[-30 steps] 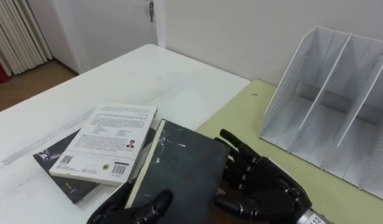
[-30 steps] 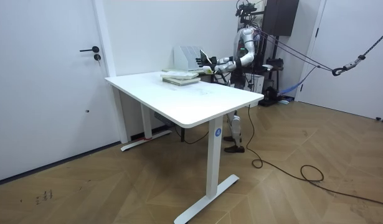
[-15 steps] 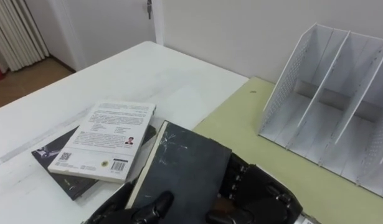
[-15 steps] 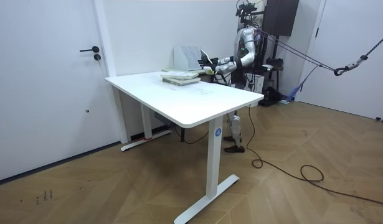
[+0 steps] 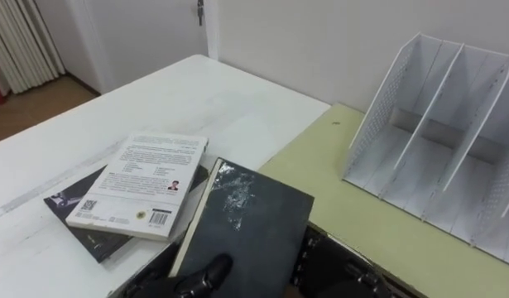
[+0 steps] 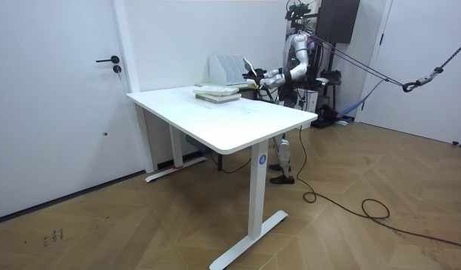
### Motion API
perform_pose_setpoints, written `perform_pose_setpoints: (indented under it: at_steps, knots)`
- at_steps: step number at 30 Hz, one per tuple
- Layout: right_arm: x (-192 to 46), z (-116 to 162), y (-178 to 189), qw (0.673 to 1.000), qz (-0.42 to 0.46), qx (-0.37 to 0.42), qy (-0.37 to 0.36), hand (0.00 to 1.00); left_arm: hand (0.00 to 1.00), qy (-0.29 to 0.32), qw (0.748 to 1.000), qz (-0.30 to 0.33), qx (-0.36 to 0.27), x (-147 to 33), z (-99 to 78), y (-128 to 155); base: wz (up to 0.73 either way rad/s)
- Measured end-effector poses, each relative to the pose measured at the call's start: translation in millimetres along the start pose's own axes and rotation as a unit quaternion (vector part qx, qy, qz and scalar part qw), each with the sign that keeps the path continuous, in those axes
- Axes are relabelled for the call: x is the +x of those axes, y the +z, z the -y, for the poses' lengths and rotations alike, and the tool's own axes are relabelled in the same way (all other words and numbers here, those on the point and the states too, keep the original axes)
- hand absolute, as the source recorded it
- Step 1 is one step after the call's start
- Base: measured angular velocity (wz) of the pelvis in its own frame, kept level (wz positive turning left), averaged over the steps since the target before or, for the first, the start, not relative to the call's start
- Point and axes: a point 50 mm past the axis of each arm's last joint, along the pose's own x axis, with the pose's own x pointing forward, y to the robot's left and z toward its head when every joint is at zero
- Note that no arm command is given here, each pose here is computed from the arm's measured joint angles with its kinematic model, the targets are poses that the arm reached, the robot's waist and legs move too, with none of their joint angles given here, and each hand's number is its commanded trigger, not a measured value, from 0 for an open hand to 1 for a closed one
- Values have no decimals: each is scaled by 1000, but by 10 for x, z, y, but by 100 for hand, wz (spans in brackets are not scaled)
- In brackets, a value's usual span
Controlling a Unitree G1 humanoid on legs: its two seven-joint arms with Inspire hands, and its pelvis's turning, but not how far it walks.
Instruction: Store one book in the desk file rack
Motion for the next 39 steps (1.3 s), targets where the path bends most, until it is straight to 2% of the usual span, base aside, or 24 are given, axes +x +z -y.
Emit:
perform_pose_setpoints:
  at_steps: [1, 2, 3, 11, 18, 32, 33, 35, 36, 37, 39]
  knots:
    - [-1, -2, -1, 1000, -1, 1, 3, 76, 100, -2, 1000, 0, 0, 2, 2, 0, 0]
    - [-1, -7, -7, 1000, -4, 3, 7, 91, 100, -4, 1000, -1, 0, 5, 6, -2, 0]
    - [-1, -9, -12, 1000, -6, 5, 10, 100, 100, -5, 1000, -2, -1, 9, 9, -6, 0]
    - [-42, 24, -12, 1000, -12, 11, -5, 100, 100, -52, 998, -19, -37, 54, 54, -113, 0]
    - [-59, 24, -39, 1000, -22, 14, -9, 100, 100, -37, 998, -31, -39, -1, -10, -122, 0]
    - [-56, 18, -52, 1000, -22, 15, -11, 100, 100, -40, 998, -35, -36, -15, -16, -113, 0]
    - [-54, 17, -50, 1000, -21, 16, -11, 100, 91, -40, 998, -34, -37, -16, -16, -112, 0]
    - [-53, 16, -48, 1000, -20, 17, -11, 100, 53, -41, 998, -33, -38, -15, -15, -111, 0]
    - [-54, 17, -47, 1000, -20, 17, -11, 100, 15, -41, 998, -33, -39, -16, -14, -112, 0]
    - [-54, 17, -42, 1000, -20, 16, -11, 100, 0, -41, 998, -33, -39, -17, -15, -113, 0]
    - [-50, 21, -31, 1000, -21, 14, -11, 100, 0, -40, 998, -33, -39, -18, -17, -113, 0]
